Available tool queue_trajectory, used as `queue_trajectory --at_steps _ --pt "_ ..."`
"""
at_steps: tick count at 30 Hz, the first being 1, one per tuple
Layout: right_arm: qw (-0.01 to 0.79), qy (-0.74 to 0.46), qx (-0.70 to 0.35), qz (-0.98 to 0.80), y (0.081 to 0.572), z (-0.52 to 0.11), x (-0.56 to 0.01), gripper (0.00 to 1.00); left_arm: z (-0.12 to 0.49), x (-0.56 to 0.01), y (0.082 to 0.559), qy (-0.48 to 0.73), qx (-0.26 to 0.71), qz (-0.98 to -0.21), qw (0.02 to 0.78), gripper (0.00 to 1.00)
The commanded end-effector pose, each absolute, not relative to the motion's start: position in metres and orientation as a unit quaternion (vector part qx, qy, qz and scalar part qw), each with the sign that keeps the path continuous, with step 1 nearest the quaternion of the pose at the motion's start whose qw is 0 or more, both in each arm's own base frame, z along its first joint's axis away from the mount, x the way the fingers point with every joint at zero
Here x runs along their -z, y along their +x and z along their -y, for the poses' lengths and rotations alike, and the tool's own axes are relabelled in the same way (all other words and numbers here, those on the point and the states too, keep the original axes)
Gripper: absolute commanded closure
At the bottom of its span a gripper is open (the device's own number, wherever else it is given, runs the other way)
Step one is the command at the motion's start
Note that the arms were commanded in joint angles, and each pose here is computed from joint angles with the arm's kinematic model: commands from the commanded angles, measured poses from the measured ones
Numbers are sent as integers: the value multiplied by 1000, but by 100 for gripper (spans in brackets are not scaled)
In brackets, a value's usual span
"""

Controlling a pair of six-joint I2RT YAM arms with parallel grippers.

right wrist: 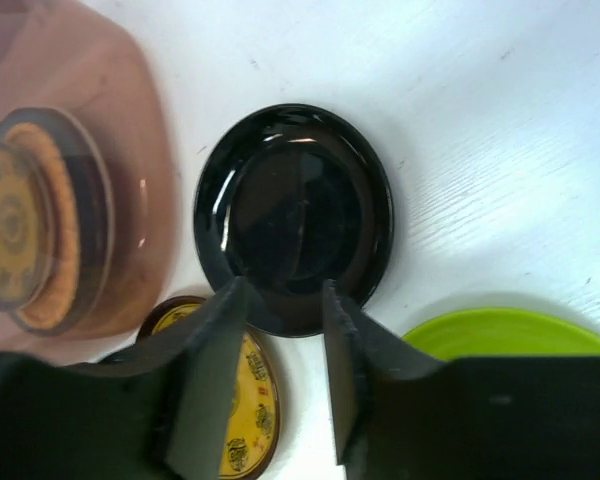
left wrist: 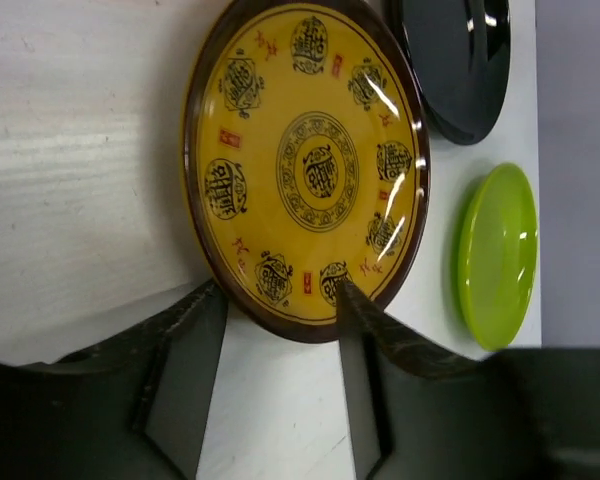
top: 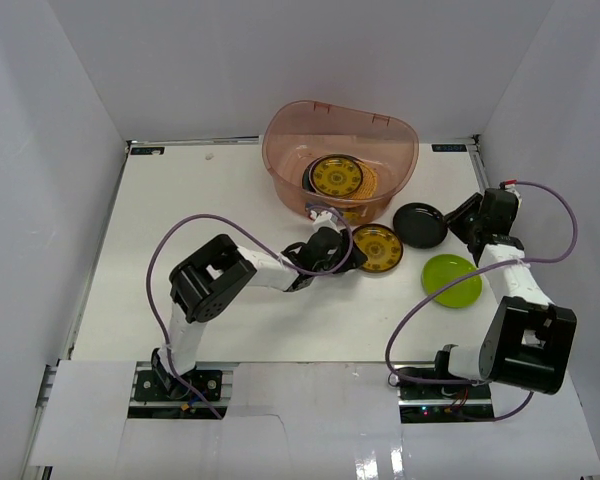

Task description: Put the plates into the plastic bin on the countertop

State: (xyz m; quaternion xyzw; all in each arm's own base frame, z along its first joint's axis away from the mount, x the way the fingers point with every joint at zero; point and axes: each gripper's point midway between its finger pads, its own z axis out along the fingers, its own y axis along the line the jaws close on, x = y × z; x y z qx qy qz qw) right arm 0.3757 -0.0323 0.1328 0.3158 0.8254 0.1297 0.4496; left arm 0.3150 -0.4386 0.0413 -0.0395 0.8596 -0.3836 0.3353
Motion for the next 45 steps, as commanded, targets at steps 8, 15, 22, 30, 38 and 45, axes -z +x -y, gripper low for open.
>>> queue_trajectory --at_steps 8,15,22,30,38,45 --pt "420 308 -105 -847 398 66 -84 46 411 7 318 -55 299 -891 338 86" --pt "382 308 -136 -861 405 59 -52 44 387 6 299 -43 287 -897 332 100" --pt "367 333 -166 -853 409 52 -35 70 361 -65 267 -16 337 -875 348 100" --pt "448 384 -143 -795 406 75 -93 92 356 -229 283 21 395 -802 447 100" --pt "576 352 -164 -720 406 77 -218 92 343 -311 388 -9 398 -770 498 100" --pt "630 244 -243 -696 406 33 -301 92 351 -274 472 8 308 -823 478 100"
